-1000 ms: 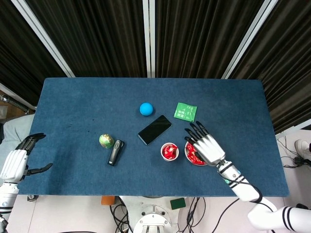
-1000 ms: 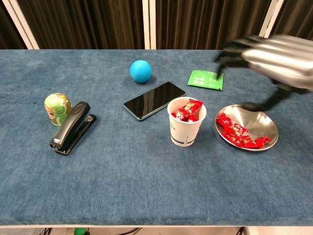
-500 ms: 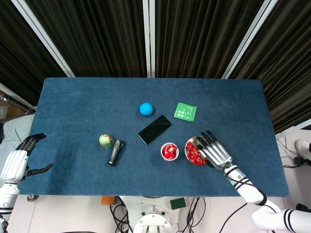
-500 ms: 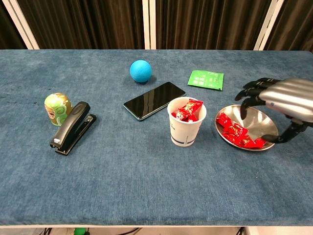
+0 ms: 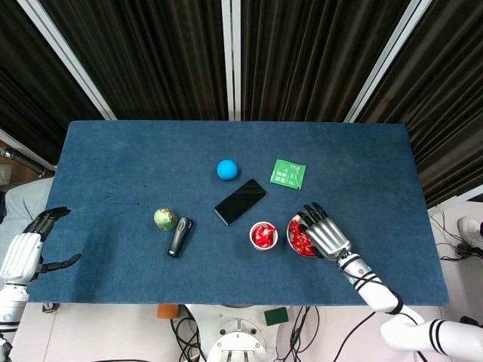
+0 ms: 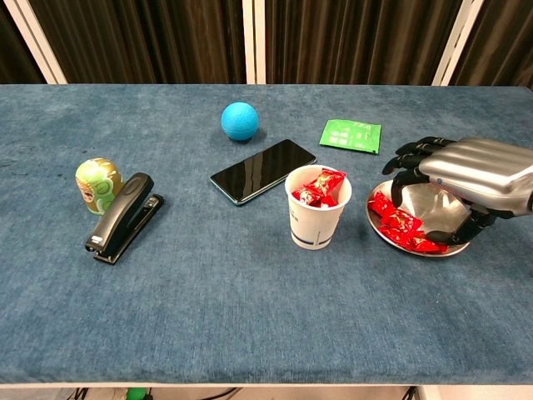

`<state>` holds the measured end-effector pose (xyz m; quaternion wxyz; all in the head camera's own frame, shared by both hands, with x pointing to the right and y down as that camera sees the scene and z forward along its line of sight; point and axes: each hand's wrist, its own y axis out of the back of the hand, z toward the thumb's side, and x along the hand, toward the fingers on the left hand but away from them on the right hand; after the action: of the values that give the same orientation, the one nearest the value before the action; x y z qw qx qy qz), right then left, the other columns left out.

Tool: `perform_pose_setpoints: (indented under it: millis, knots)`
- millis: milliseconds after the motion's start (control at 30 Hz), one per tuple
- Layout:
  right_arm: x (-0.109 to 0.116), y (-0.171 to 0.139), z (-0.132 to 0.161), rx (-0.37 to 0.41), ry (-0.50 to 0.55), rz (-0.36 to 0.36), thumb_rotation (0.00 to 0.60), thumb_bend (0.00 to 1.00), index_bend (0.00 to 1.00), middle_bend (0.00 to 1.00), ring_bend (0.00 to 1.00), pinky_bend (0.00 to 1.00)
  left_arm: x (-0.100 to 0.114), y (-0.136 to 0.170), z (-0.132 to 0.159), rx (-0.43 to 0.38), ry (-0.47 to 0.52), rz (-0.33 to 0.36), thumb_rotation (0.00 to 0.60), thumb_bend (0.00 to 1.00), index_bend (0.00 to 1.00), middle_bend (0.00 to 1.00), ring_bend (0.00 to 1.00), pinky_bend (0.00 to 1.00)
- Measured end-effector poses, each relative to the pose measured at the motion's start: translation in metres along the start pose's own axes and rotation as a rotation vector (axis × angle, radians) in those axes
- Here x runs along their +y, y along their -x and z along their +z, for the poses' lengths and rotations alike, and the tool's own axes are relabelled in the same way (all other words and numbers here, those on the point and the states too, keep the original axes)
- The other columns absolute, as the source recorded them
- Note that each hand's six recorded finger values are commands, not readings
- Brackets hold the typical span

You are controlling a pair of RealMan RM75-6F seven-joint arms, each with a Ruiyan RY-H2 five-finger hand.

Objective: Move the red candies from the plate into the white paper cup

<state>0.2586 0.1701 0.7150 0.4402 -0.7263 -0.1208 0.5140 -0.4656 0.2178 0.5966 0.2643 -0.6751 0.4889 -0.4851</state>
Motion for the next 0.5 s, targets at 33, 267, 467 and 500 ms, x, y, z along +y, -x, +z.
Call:
perform_pose_setpoints:
  millis: [33,267,467,500]
  knots:
    - [-0.001,0.001,0.001,-0.001,-0.002,0.005,0.6,0.26,0.42,0.09,0.0,0.0,0.0,0.0,0.0,0.001,0.0,0.0,0.6,0.09,0.19,0.16,0.13,0.25]
    - [0.001,0.007,0.01,0.017,0.001,0.007,0.6,0.26,0.44,0.09,0.0,0.0,0.001,0.0,0.0,-0.002,0.002,0.0,0.6,0.09,0.19,0.15,0.13,0.25]
    - [0.004,0.011,0.014,0.028,0.003,-0.003,0.6,0.26,0.44,0.09,0.0,0.0,0.001,0.0,-0.001,-0.001,0.001,0.0,0.6,0.1,0.19,0.15,0.13,0.25]
    - [0.005,0.011,0.014,0.026,0.004,-0.004,0.6,0.26,0.44,0.09,0.0,0.0,0.001,-0.001,-0.001,-0.001,0.002,0.0,0.6,0.1,0.19,0.15,0.13,0.25]
